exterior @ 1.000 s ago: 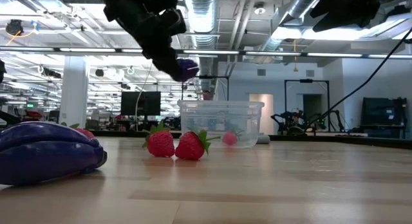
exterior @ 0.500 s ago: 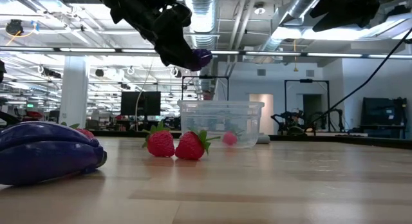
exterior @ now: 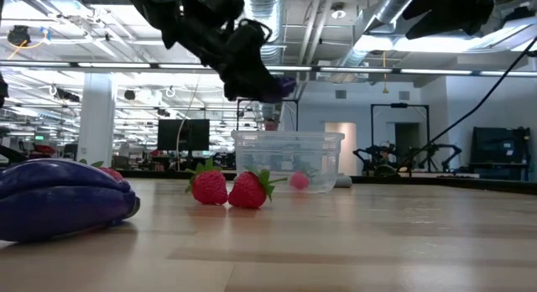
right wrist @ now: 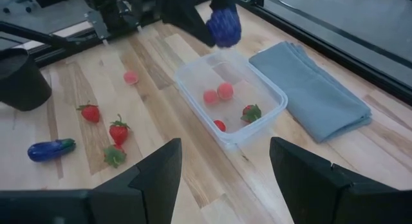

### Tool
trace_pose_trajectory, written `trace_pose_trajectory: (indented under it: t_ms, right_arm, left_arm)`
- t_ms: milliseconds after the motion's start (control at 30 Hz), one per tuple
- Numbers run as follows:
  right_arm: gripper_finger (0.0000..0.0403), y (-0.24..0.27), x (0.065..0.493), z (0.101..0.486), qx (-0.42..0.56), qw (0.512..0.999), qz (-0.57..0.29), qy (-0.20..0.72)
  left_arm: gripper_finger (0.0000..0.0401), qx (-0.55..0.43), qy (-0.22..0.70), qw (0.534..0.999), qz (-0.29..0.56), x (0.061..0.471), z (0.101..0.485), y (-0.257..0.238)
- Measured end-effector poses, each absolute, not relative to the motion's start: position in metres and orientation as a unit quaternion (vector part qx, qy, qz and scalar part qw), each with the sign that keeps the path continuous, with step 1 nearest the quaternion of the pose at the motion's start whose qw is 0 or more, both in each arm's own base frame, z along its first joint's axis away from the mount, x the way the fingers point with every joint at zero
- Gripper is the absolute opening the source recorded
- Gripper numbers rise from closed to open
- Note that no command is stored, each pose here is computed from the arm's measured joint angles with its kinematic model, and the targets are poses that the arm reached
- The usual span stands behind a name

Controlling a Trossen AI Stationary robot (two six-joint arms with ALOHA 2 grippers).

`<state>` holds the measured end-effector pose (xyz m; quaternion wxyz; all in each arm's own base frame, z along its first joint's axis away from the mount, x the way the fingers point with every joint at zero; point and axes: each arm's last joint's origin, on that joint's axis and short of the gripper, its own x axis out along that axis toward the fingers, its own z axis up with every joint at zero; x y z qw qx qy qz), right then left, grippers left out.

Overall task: Pick and placing Produce into tupperware
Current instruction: Put the purple grapes into the transparent bin, then put the pink peach into the transparent bin

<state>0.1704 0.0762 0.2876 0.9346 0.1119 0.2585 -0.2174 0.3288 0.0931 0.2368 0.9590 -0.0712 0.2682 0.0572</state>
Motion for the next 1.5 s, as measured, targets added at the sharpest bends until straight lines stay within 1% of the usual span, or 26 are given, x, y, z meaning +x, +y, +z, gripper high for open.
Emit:
trace_pose_trajectory:
  t_ms: [133,267,333,533,600,867,1100,1367,1500]
  right_arm:
    - [0.0260,0.077,0.170,0.287,0.116,0.934,-0.218,0.259]
    - [0.0260,0.078,0.173,0.285,0.112,0.932,-0.219,0.264]
    - [0.0260,0.079,0.174,0.283,0.109,0.932,-0.220,0.268]
    - [0.0260,0.083,0.182,0.275,0.090,0.927,-0.225,0.285]
    - [0.0260,0.084,0.184,0.272,0.086,0.926,-0.226,0.290]
    - [0.0260,0.091,0.189,0.265,0.098,0.921,-0.223,0.303]
    - [0.0260,0.093,0.189,0.265,0.097,0.923,-0.218,0.302]
    - [0.0260,0.093,0.189,0.265,0.100,0.924,-0.217,0.300]
    - [0.0260,0.093,0.190,0.266,0.102,0.924,-0.217,0.298]
  left_arm:
    - [0.0217,-0.080,0.290,0.952,0.057,0.336,0.224,0.095]
    - [0.0217,-0.083,0.293,0.951,0.059,0.339,0.220,0.097]
    - [0.0217,-0.094,0.311,0.944,0.064,0.336,0.217,0.098]
    - [0.0217,-0.110,0.327,0.937,0.057,0.350,0.207,0.102]
    - [0.0217,-0.114,0.345,0.930,0.054,0.352,0.203,0.100]
    - [0.0218,-0.118,0.364,0.922,0.053,0.355,0.200,0.101]
    - [0.0236,-0.121,0.379,0.916,0.052,0.353,0.199,0.101]
    - [0.0266,-0.118,0.378,0.917,0.054,0.353,0.199,0.101]
    - [0.0274,-0.113,0.375,0.919,0.049,0.354,0.200,0.101]
